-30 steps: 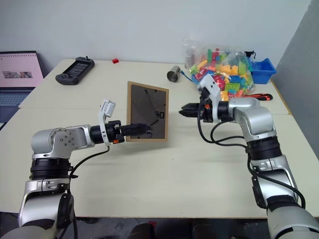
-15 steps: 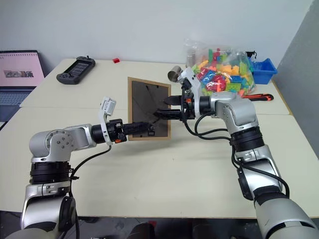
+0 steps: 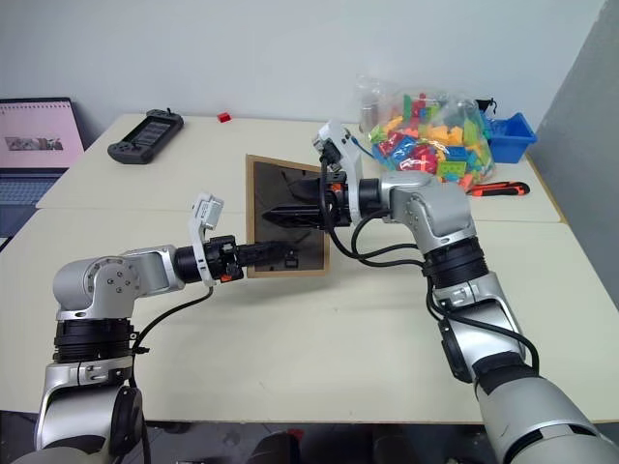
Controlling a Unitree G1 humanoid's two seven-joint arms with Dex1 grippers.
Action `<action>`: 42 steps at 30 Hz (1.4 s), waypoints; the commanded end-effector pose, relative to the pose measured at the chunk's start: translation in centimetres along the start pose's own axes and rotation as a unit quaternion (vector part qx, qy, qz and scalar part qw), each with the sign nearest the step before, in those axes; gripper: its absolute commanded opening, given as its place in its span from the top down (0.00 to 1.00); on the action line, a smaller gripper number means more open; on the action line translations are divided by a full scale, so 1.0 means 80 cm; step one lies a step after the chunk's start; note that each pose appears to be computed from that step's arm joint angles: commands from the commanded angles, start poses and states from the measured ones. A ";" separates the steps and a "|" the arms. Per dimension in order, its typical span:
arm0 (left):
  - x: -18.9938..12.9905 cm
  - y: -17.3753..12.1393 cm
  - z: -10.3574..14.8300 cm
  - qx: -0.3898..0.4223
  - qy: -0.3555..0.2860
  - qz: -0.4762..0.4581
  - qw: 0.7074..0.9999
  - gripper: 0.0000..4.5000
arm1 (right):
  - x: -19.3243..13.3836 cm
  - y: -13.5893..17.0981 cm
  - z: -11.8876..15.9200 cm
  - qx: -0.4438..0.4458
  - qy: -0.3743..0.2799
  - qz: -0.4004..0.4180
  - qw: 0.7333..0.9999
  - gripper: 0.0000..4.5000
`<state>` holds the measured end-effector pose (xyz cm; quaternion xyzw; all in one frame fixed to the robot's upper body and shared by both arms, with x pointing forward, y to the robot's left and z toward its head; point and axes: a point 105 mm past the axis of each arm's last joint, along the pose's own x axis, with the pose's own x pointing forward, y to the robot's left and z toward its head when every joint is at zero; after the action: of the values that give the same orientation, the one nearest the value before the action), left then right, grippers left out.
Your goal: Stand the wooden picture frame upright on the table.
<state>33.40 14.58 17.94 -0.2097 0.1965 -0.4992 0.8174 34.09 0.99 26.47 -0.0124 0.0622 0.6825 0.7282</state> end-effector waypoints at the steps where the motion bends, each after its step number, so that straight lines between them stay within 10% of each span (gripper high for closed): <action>1: -0.001 -0.018 0.019 0.037 -0.019 -0.022 0.999 0.72 | -0.004 0.039 0.015 -0.018 -0.014 0.087 0.996 0.00; 15: -0.003 -0.021 0.020 0.033 -0.018 -0.026 0.999 0.72 | -0.083 -0.021 -0.021 -0.039 0.034 -0.067 0.996 0.00; 21: -0.018 -0.034 0.016 -0.043 0.001 -0.057 0.997 0.72 | -0.149 -0.030 -0.060 -0.187 0.132 -0.119 0.966 0.00; 33: -0.018 -0.067 0.011 -0.175 0.021 -0.146 0.973 0.72 | -0.126 -0.017 -0.075 -0.705 0.100 -0.128 0.691 0.00; 42: -0.013 -0.073 -0.008 -0.211 0.037 -0.143 0.966 0.72 | -0.068 -0.015 -0.070 -0.804 0.054 -0.094 0.585 0.00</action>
<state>28.97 13.16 19.57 -0.3881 0.3099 -0.5460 0.6747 34.17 -5.46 20.34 -0.6284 -0.4484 0.4083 0.4872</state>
